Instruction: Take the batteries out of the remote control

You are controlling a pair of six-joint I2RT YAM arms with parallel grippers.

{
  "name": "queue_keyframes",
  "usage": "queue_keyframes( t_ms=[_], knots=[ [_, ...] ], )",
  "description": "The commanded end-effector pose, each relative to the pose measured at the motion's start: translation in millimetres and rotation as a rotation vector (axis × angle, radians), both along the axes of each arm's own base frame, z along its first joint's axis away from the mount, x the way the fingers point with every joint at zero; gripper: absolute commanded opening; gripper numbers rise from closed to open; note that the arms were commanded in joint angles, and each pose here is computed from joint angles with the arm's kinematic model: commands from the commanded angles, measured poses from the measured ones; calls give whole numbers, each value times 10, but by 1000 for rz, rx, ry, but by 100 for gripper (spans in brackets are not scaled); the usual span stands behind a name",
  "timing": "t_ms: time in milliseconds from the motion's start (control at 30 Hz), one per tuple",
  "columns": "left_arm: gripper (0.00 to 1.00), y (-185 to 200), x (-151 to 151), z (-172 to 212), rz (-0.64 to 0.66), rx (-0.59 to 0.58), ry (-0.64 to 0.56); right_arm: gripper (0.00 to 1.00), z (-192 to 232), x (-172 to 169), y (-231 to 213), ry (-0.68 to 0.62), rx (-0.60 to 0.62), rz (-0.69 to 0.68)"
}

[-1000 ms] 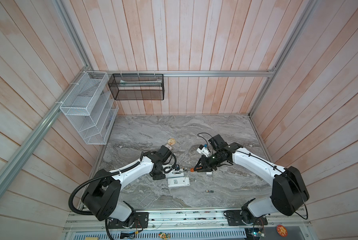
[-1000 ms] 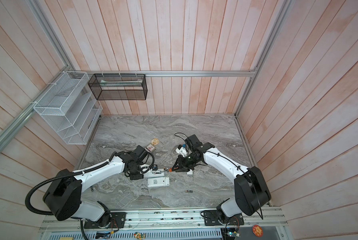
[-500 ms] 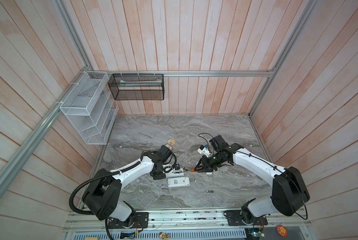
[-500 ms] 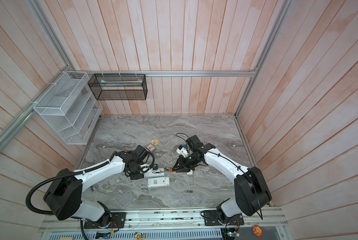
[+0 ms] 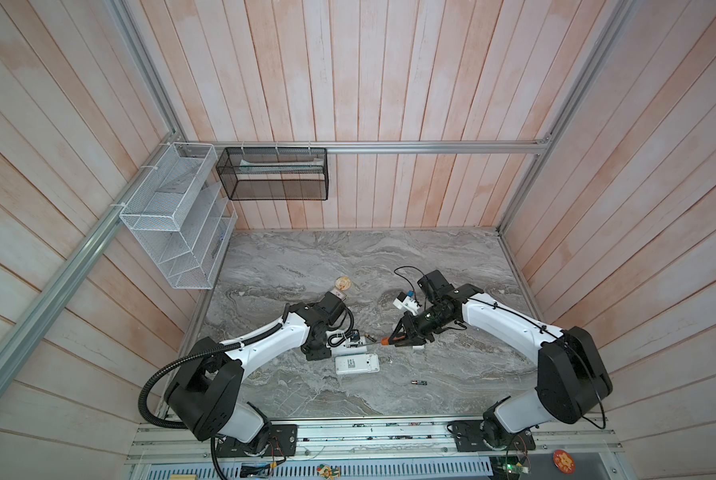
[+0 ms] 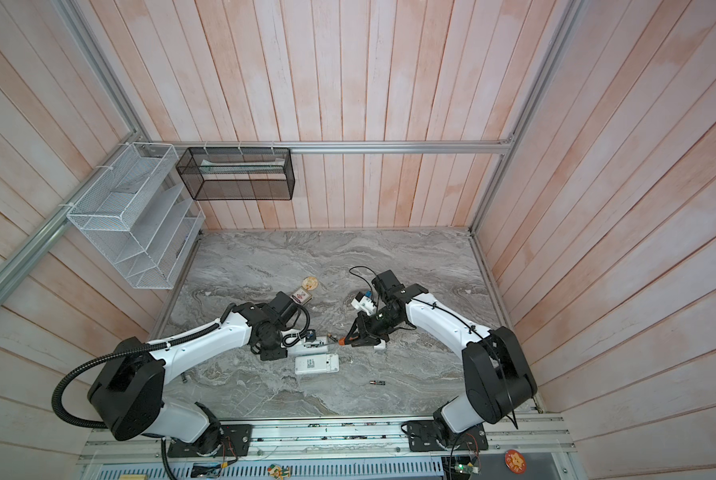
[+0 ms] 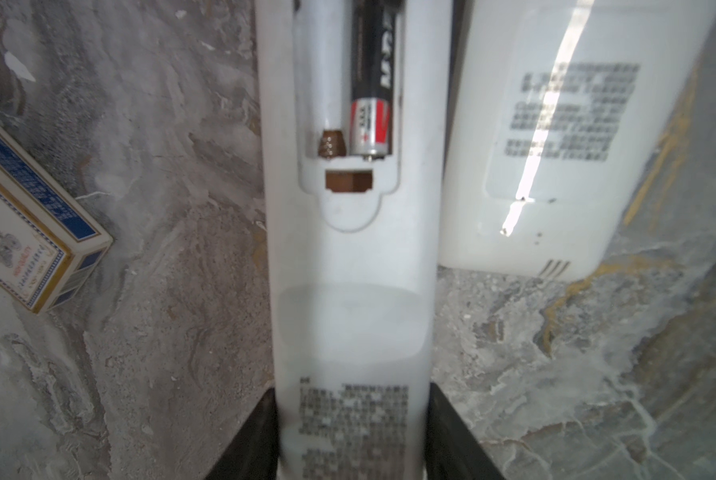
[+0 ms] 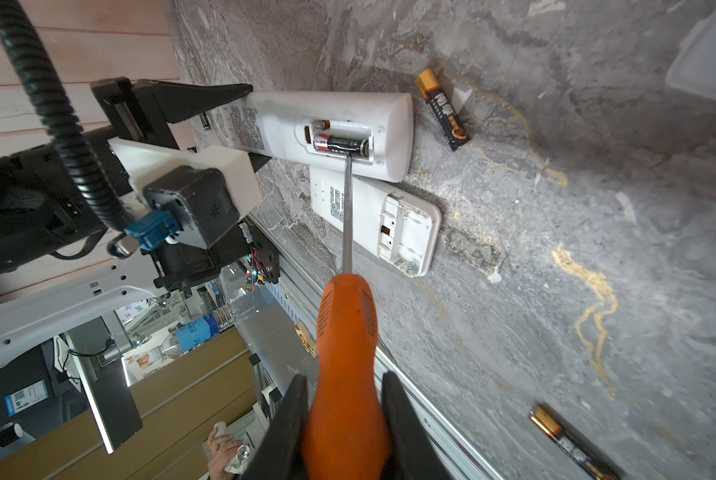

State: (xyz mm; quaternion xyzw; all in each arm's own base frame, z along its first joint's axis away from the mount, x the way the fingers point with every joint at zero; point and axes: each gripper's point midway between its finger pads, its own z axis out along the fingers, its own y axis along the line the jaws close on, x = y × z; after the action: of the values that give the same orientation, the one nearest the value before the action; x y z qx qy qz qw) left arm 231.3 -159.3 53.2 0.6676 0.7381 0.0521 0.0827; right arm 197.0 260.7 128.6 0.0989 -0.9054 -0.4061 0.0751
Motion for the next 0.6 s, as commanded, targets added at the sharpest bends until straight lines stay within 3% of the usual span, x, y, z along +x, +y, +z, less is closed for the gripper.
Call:
queue_keyframes(
  t_ms=[0, 567],
  knots=[
    [0, -158, 80, 84, -9, -51, -35, 4, -134, -114, -110, 46, -113, 16],
    [0, -107, 28, 47, -15, -49, -38, 4, -19, -127, -111, 29, -104, -9]
  ],
)
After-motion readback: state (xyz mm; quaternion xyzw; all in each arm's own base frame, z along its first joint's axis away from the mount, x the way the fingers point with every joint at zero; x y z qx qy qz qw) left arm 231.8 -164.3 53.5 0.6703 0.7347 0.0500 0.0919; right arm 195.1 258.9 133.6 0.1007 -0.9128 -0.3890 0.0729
